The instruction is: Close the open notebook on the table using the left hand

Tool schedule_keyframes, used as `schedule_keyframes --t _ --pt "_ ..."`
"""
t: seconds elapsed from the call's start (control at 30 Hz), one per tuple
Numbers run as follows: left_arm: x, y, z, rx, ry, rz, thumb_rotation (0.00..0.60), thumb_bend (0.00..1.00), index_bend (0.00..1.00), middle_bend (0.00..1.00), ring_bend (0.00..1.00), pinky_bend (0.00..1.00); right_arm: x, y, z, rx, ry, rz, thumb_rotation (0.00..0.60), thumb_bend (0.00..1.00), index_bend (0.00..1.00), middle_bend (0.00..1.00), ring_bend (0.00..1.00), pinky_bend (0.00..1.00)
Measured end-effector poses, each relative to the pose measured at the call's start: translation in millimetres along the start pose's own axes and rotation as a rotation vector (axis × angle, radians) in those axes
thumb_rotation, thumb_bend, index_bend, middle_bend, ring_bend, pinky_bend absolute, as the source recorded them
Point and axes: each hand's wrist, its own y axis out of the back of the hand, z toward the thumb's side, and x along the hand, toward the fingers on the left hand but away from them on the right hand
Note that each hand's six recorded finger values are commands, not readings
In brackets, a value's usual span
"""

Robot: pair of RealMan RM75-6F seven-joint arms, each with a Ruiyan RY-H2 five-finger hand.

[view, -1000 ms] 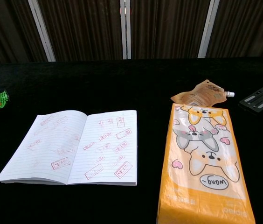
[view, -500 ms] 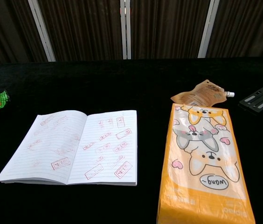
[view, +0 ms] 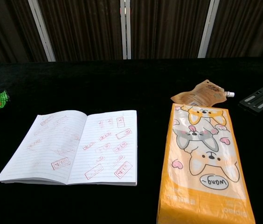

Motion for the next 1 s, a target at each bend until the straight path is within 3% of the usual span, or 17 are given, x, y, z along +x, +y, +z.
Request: schedule_keyframes --t 0.3,1.0 --pt "10 -40 39 0.045 -0.096 -0.087 0.600 0.26 0.00 0.00 0.00 0.00 1 2 0 -0.011 0.002 -0.001 0.600 0.07 0.00 0.00 0.00 0.00" --pt "42 -84 72 0.112 -0.131 -0.143 0.600 0.27 0.00 0.00 0.00 0.00 1 2 0 -0.016 0.005 0.000 0.600 0.07 0.00 0.00 0.00 0.00"
